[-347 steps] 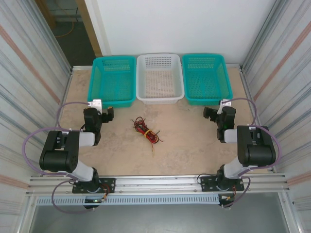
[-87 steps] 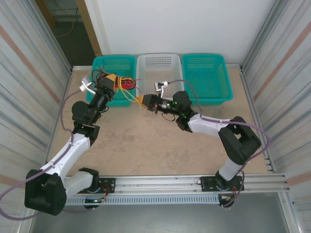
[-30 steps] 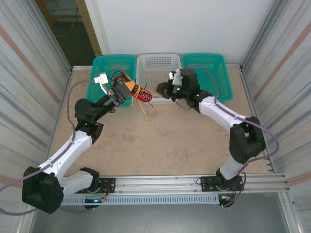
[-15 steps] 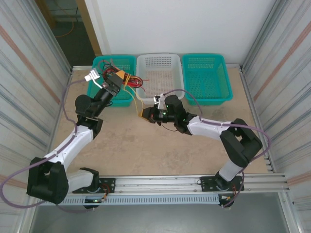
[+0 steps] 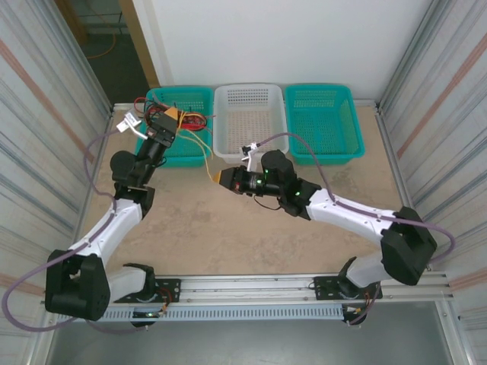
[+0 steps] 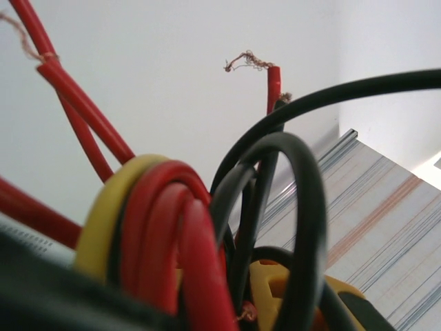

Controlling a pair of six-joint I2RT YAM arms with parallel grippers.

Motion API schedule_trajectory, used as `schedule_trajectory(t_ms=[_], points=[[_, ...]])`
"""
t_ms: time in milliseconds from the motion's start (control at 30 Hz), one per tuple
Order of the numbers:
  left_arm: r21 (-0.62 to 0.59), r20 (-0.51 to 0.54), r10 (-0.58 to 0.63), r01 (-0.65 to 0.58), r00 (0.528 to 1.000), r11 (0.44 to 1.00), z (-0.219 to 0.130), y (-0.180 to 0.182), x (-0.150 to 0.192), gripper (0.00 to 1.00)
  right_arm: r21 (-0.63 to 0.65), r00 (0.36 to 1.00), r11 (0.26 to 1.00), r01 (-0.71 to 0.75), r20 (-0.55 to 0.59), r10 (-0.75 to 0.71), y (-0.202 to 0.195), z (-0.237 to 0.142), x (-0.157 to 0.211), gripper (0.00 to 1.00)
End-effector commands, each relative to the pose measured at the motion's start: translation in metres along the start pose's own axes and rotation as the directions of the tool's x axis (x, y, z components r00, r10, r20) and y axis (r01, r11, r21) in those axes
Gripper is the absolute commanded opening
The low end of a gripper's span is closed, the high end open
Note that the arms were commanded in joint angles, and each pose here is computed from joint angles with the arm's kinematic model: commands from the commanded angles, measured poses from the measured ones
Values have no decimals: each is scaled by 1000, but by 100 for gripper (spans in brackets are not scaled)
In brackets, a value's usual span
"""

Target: Untangle the cables

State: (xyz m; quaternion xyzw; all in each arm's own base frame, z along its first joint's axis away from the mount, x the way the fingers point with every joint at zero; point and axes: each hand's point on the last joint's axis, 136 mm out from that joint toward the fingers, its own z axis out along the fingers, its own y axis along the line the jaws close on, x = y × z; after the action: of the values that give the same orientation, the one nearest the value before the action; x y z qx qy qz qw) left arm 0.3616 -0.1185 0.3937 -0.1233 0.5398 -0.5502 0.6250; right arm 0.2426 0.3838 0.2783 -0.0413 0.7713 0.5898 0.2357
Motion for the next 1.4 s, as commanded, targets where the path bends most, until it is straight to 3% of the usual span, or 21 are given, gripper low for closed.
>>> schedule_trajectory(t_ms=[0,300,600,800,1067,1367], points=[[1,12,30,-30,999,1000,-9,-4,-3,0,14,989,991,132,62,-132,28,-23,-16,0],[-54,-85,-8,4,996,999,-27,17,23,0,119,932,944,306,163,-323,72,-76,-58,0],[-80,-120,-31,21,992,997,-36,27,35,0,98,893,926,365,246,-377,107,-106,-89,0],[-47,-211,-65,56,975,997,-33,24,52,0,124,884,930,346,288,-367,107,-124,-121,0],[49,-328,-34,53,944,997,-33,-5,73,0,162,849,918,362,350,-396,121,-133,-187,0],[258,-493,14,130,870,957,-32,-71,99,0,227,855,933,280,383,-350,78,-124,-245,0]])
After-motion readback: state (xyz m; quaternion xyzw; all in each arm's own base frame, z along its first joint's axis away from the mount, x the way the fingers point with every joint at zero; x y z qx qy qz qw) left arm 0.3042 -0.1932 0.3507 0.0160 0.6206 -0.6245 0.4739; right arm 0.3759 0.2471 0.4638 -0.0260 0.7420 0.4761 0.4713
